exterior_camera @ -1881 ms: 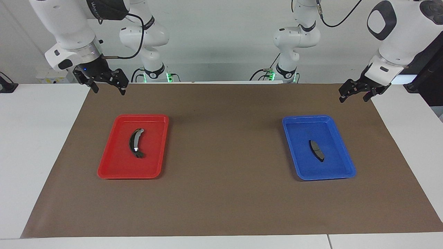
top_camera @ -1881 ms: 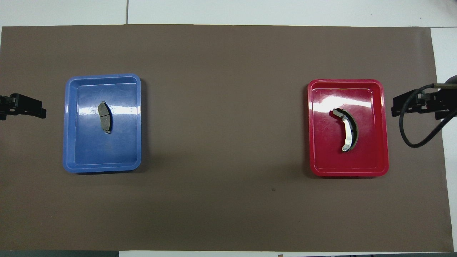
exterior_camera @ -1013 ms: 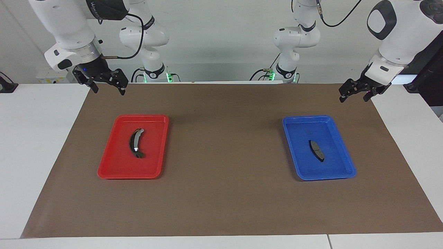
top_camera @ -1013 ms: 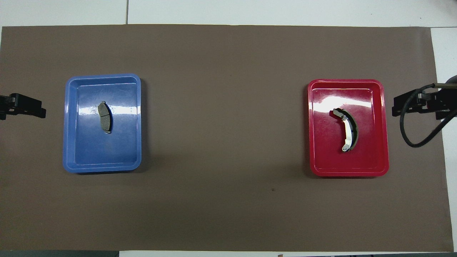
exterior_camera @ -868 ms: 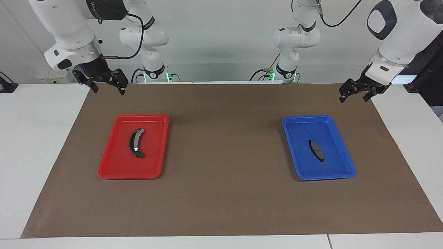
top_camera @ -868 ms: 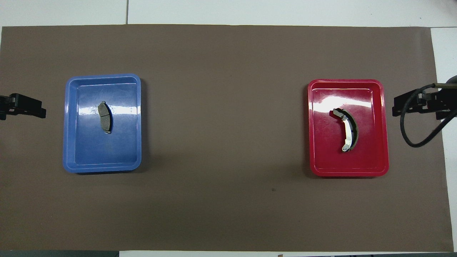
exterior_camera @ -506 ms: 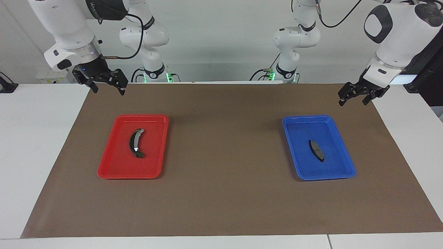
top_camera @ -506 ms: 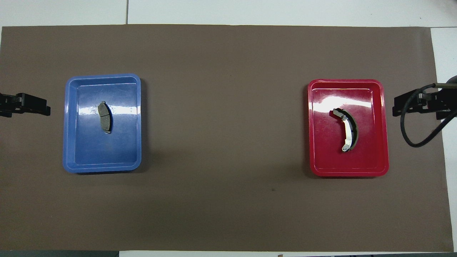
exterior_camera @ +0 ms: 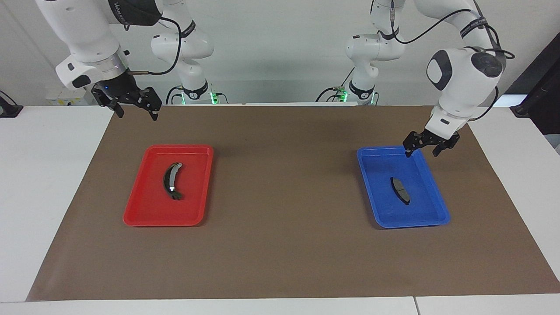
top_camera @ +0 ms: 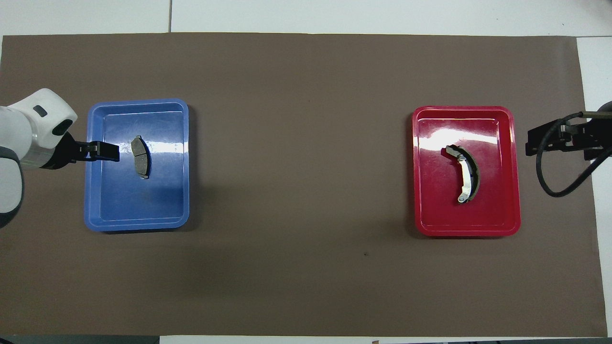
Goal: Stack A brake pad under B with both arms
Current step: 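Reach the left gripper down into the blue tray to the brake pad, then close the left gripper on the dark brake pad and lift it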
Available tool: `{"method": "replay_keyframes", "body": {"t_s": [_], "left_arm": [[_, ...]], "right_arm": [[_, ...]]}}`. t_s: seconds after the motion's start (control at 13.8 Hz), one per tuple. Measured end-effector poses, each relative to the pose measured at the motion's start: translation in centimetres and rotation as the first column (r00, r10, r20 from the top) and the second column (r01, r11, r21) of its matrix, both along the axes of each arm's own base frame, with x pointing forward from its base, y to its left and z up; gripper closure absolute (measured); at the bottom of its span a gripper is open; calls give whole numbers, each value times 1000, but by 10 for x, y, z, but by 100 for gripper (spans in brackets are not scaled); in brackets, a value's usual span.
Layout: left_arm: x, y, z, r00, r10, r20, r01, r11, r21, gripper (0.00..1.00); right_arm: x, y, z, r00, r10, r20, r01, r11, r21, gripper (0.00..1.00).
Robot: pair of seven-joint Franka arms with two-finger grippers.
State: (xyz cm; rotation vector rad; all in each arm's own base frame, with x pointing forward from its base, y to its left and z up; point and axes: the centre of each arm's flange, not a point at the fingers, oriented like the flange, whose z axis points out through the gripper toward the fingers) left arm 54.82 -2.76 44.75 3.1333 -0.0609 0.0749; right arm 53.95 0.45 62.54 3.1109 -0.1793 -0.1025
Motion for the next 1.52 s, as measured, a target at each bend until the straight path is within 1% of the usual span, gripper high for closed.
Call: {"method": "replay_keyframes", "body": {"t_s": [0.14,0.36,0.58,0.87,1.16,1.52], "left_arm": [[-1,-6,-36,1000,24,0,-24,1000,0,0],[4,-20,-83,997,71,5,-71,998,-1,1],[2,-20,-115,996,85,9,-85,996,0,1],[1,-18,-134,996,90,-6,-90,996,4,1],[3,-17,-140,996,91,-2,-91,996,4,4],[4,-15,-145,995,100,-3,-100,995,5,4]], "right_arm": [[0,0,0,1000,0,0,0,1000,0,0],[0,0,0,1000,0,0,0,1000,0,0],[0,0,0,1000,0,0,0,1000,0,0],[0,0,0,1000,0,0,0,1000,0,0],[0,0,0,1000,0,0,0,1000,0,0],[0,0,0,1000,0,0,0,1000,0,0]]}}
